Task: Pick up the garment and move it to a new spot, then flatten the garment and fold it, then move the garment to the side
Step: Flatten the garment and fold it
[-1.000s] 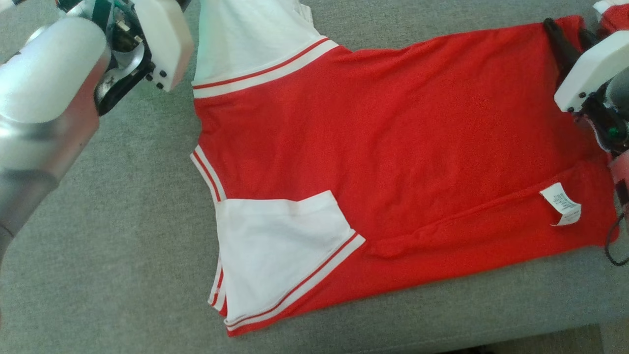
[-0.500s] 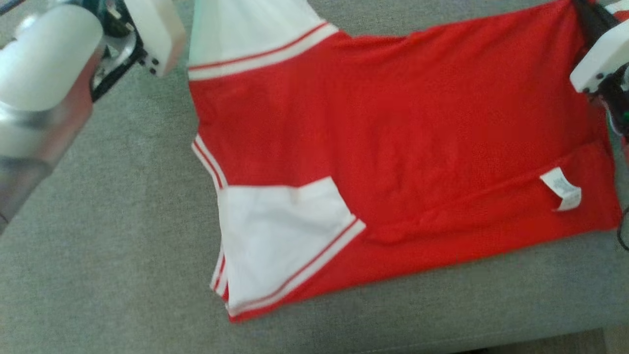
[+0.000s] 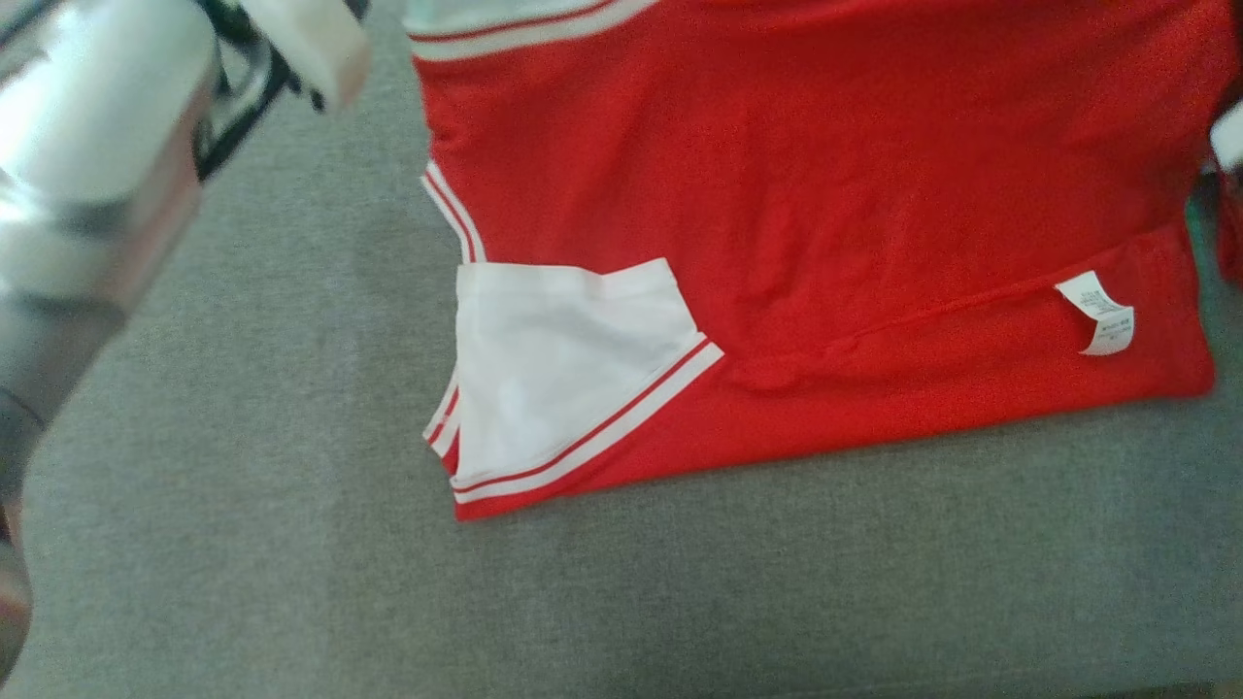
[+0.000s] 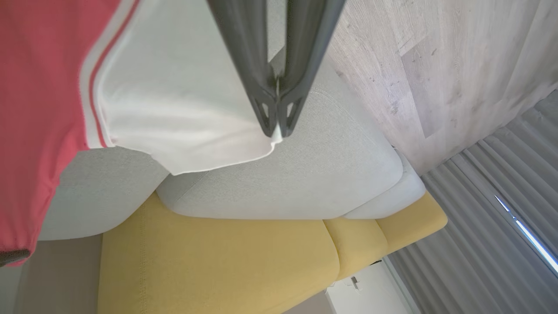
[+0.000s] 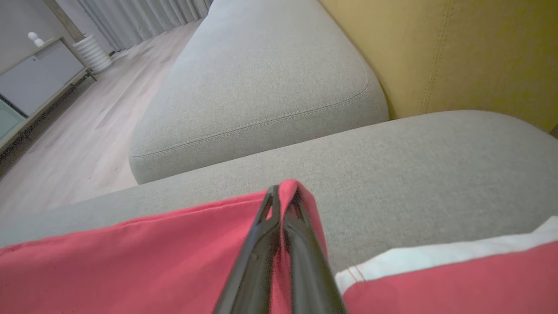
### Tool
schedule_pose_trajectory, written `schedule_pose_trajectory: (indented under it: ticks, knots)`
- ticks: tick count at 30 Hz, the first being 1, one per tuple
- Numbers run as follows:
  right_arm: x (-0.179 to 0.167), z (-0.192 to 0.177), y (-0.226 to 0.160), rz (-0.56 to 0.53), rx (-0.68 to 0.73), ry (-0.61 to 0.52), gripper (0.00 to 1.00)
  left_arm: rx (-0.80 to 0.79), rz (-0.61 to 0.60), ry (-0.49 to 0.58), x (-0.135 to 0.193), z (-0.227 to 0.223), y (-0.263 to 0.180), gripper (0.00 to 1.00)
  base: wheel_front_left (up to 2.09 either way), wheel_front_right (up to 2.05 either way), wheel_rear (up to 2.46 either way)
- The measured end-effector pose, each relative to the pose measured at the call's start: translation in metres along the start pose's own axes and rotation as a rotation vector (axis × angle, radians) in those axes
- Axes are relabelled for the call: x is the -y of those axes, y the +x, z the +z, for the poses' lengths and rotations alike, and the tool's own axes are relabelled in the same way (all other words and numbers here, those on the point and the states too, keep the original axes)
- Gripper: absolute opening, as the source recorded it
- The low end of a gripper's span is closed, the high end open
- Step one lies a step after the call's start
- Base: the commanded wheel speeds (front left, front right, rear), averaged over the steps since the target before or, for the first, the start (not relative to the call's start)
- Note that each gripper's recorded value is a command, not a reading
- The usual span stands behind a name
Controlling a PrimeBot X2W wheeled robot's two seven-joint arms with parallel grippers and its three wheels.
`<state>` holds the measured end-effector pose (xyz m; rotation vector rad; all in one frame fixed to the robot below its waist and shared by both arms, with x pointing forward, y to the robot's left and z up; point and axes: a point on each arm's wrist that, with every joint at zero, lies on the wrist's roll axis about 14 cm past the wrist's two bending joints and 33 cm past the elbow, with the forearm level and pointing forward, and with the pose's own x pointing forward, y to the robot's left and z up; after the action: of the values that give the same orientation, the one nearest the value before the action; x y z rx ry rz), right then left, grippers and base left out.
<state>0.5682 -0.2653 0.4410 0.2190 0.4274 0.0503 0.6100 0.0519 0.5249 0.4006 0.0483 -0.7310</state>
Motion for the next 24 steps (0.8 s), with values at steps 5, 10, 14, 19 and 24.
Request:
schedule_pose_trajectory:
  ticks: [5,10,14,19,24]
  knots:
    - [0.004,-0.031,-0.025,0.013,-0.050,0.063,0.00,-0.017,-0.035,-0.039,0.025,-0.014,-0.030,0.00,0.00,0.00,0.00]
    - [-0.002,-0.039,-0.046,0.049,-0.048,0.101,0.00,-0.014,-0.029,-0.064,0.045,-0.018,-0.066,0.00,0.00,0.00,0.00]
    - [-0.004,-0.042,-0.061,0.066,-0.043,0.108,0.00,-0.006,-0.027,-0.091,0.064,-0.018,-0.097,0.00,0.00,0.00,0.00]
    - [-0.002,-0.061,-0.076,0.067,-0.076,0.110,0.00,-0.036,-0.033,-0.142,0.094,-0.025,-0.133,0.00,0.00,0.00,0.00]
    - [0.000,-0.077,-0.086,0.066,-0.110,0.110,0.00,-0.073,-0.055,-0.217,0.129,-0.034,-0.156,0.00,0.00,0.00,0.00]
